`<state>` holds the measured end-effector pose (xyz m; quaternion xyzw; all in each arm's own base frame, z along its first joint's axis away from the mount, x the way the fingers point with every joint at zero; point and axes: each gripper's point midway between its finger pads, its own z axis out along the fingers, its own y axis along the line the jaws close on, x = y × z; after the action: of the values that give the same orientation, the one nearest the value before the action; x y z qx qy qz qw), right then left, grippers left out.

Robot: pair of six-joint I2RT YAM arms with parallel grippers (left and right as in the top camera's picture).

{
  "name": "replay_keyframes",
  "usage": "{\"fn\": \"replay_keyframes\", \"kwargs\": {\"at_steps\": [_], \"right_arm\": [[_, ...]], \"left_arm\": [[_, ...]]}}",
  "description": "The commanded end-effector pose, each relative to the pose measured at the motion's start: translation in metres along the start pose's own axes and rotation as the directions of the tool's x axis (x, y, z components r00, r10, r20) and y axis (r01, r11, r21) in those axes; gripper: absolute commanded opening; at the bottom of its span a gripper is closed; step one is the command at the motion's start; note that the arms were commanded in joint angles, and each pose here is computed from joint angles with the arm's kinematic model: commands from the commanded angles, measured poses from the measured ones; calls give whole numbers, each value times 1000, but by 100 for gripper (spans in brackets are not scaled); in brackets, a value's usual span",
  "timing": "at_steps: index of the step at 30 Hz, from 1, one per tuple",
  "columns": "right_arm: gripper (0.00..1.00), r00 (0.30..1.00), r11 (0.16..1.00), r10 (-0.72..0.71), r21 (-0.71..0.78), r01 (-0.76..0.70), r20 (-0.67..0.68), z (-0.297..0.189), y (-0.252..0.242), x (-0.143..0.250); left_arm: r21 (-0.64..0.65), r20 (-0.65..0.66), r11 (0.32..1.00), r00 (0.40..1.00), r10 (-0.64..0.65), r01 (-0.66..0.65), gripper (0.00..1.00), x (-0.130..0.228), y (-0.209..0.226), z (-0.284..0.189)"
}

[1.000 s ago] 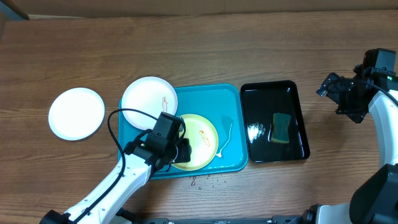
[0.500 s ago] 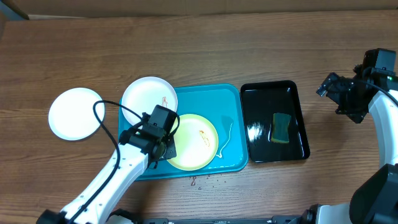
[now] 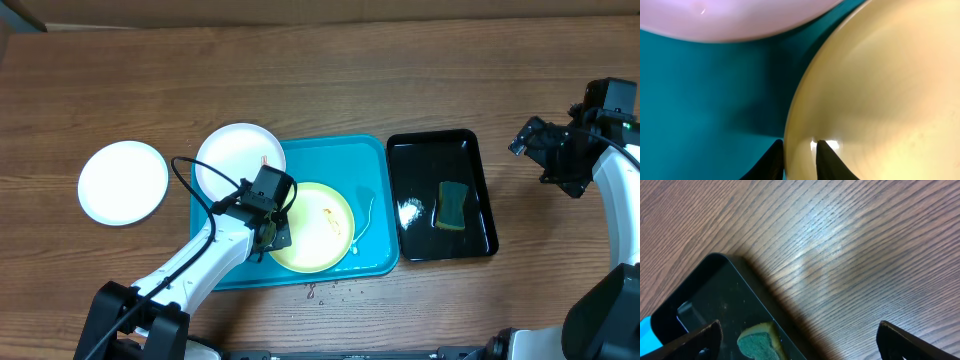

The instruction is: Clean dirty plates on tray and stack at the side

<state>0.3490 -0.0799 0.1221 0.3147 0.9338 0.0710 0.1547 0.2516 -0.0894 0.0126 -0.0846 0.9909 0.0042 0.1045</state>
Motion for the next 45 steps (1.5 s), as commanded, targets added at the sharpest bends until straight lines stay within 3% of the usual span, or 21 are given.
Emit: {"fn": "replay_keyframes", "kwargs": {"at_steps": [1, 12, 18, 24, 37, 45], "right_arm": [[100, 999, 1000, -1, -20, 1, 36, -10, 5, -8], [100, 999, 1000, -1, -20, 1, 36, -10, 5, -8], [100, 999, 1000, -1, -20, 1, 36, -10, 5, -8], [100, 999, 1000, -1, -20, 1, 36, -10, 5, -8], [100, 999, 1000, -1, -20, 1, 36, -10, 5, -8], [100, 999, 1000, -1, -20, 1, 36, -10, 5, -8]], "left_arm": [[64, 6, 996, 998, 57, -57, 21, -3, -12, 2], [112, 104, 988, 990, 98, -110, 20, -25, -26, 0], [84, 38, 995, 998, 53, -56, 17, -11, -17, 3], [81, 27, 997, 999, 18, -20, 4, -9, -16, 3], [81, 18, 986, 989, -146, 144, 4, -8, -15, 6], [89, 44, 980, 982, -183, 179, 5, -15, -16, 5]]}}
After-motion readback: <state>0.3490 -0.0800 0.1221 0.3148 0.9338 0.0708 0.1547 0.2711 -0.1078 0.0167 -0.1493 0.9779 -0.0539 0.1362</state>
